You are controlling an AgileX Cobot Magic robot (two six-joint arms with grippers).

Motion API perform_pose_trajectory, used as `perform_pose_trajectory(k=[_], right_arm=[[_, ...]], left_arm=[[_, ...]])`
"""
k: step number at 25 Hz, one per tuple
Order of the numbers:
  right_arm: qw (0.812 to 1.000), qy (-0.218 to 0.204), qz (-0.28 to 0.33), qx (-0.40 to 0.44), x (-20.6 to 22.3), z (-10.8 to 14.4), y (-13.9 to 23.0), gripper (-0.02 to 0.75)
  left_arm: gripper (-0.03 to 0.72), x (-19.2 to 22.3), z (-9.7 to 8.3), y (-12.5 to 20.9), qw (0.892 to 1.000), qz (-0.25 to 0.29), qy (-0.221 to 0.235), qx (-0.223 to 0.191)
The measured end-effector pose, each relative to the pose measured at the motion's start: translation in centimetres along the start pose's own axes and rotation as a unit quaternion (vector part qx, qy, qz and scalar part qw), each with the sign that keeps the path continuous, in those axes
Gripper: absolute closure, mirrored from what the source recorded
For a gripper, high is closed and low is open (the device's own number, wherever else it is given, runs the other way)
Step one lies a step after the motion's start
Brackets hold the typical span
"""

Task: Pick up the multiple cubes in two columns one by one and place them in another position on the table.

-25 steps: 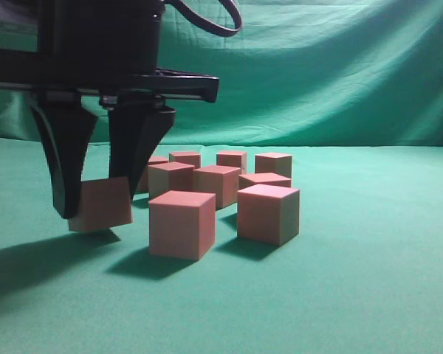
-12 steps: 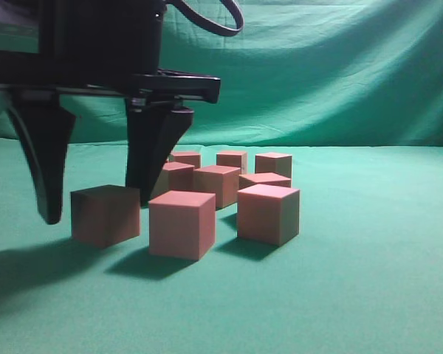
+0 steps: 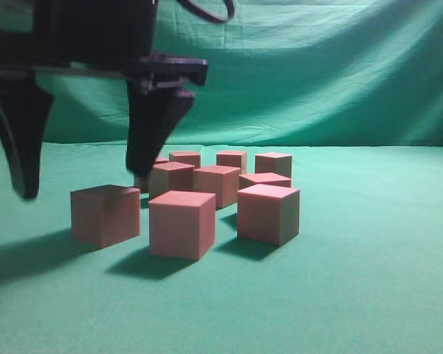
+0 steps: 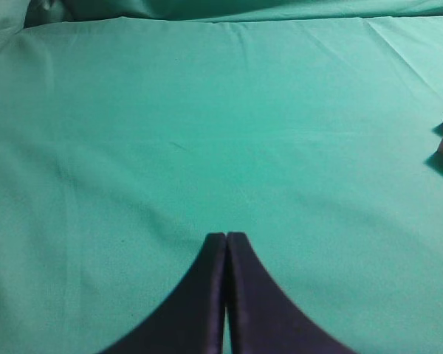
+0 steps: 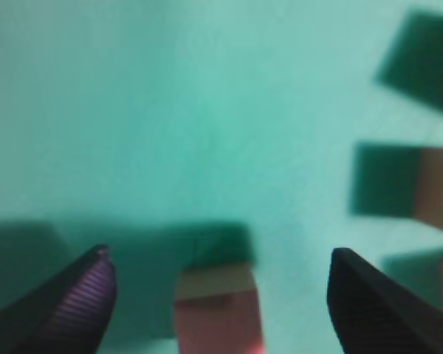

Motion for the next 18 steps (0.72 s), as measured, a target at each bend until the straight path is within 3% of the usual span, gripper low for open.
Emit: perform_pose_trajectory(k=[4,12,14,18], right_arm=[[0.998,0.031,-0.047,-0.018,-3.5,-1.2,-1.9,0.2],[0.983,0.055,-0.173,-0.004,-15.8,-2.4,-5.2,0.67],[0.976,0.054,-0.212,0.002,-19.1,-2.5,-5.5,0.738],[0.957,0.051,-0.286,0.012,-25.7,-2.3,-4.6,0.738]], left_arm=[[0.688,0.0,0.0,0.0,1.0,0.0,0.0,0.0],[0.688,0.0,0.0,0.0,1.0,0.0,0.0,0.0],[0.688,0.0,0.0,0.0,1.0,0.0,0.0,0.0],[0.688,0.0,0.0,0.0,1.0,0.0,0.0,0.0]])
Point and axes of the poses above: a point on each arm's last joint axis where the gripper is mounted, x pointing out along that axis toward the gripper, z along the wrist's bending axis when the last joint is at zero, y = z × x, the point moved 7 cm from there along x, pointing out along that axis toward the gripper, and after that the axes turned 15 degrees about -x, right-handed, at the moved point
